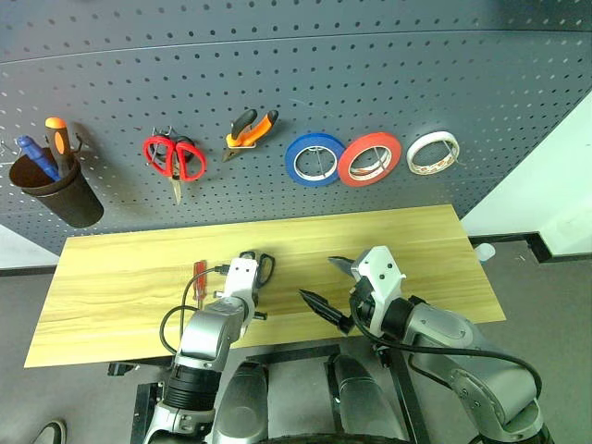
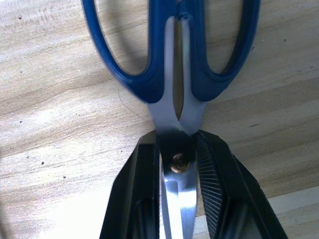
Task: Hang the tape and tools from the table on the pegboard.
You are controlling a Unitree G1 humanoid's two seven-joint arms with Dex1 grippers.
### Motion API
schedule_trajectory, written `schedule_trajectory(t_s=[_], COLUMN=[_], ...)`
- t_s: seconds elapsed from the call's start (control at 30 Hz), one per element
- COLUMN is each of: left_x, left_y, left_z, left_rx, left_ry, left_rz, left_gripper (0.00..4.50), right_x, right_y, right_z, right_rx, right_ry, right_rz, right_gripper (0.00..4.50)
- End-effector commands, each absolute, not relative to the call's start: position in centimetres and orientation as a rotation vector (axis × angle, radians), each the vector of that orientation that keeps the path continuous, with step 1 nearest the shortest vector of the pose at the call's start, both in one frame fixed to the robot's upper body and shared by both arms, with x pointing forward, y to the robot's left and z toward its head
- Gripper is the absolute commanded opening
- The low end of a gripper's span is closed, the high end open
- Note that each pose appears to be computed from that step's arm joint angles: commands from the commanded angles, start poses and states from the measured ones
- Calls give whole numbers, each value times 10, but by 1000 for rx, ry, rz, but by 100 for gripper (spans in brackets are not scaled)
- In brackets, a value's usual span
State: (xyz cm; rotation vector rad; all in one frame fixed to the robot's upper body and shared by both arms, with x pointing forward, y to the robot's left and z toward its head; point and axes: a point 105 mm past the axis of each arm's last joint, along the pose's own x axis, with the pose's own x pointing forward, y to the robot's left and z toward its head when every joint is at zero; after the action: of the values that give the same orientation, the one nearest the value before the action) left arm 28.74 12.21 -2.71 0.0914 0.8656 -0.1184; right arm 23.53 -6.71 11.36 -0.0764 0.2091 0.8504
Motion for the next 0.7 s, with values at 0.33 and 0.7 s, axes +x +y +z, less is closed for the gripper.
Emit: schedule_trajectory(t_s=[0.33,0.7], left_x=[284,295], left_y=[128,154], left_z=[-32,18], left_rx=[131,249], left_ry=[826,455], left_rz=[-158,-213], left_gripper=[68,65], right_x=[236,240], right_y=[-65,-67], right_z=[125,124], right_rx=[-91,-105], right_ry=[152,149], right_rz=[859,851], right_gripper=[450,450])
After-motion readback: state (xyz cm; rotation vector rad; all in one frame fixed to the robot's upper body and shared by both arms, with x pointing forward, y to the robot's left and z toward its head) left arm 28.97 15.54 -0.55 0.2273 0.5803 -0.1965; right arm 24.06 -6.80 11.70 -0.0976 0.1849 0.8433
